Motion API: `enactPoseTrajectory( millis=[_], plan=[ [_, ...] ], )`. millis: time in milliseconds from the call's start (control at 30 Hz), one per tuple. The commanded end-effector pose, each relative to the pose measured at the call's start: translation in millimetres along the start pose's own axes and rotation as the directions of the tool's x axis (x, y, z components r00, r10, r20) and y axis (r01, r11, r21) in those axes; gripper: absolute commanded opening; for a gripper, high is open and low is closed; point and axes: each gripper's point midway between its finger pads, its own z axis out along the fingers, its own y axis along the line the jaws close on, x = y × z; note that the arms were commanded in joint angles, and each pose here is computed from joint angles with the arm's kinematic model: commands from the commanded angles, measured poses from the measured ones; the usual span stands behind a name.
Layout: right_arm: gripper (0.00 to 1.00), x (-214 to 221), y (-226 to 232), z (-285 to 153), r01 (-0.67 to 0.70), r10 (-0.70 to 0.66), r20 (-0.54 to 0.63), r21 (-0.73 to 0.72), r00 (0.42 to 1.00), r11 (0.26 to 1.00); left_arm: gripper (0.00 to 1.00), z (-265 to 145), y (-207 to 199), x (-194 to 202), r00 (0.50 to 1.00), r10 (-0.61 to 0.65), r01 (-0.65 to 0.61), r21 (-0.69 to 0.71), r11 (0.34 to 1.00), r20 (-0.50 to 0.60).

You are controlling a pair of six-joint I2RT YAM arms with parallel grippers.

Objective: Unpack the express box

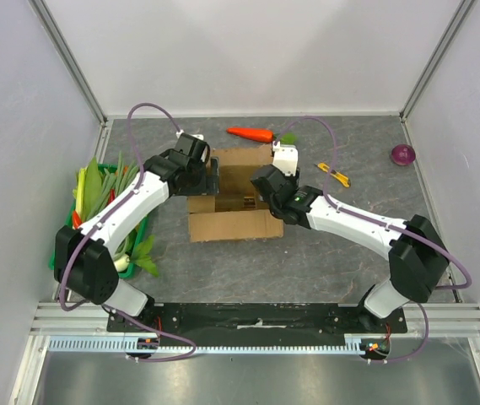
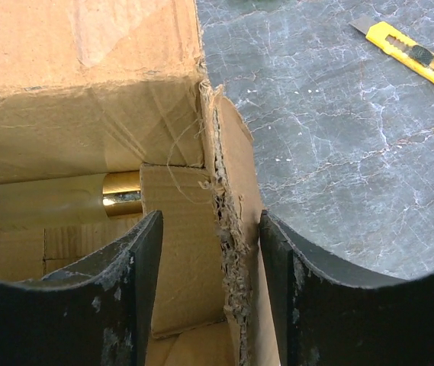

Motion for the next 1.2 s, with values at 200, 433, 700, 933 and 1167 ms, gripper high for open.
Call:
enactPoseTrajectory(
  millis=[200,433,700,933,1167],
  plan=[
    [0.62,-2.1,7.6,4.1,-0.02,0.021,0.013,-0.01,1.0,1.0,0.96,10.6,8.7,-6.3,0.997,0.078,-0.077,-0.188,0.979,0.0],
    [0.63,1.8,8.4,6.8,-0.006,0.006,0.004,-0.007,1.0,1.0,0.97,-11.2,19.6,-28.4,0.991,0.111,-0.09,-0.254,0.963,0.068],
    [0.6,5.3,7.5,12.3,0.003,-0.003,-0.016,0.006,1.0,1.0,0.96,-40.5,22.4,-50.5,0.982,0.106,-0.063,-0.259,0.964,0.154],
    [0.63,-1.4,5.1,9.6,-0.008,0.008,-0.003,0.011,1.0,1.0,0.96,-61.9,46.7,-68.0,0.962,0.059,0.021,-0.287,0.958,0.267],
    [0.65,-9.0,7.1,6.8,-0.022,0.022,0.01,-0.001,1.0,1.0,0.95,-74.6,72.7,-70.4,0.944,-0.022,0.112,-0.258,0.96,0.328]
  ],
)
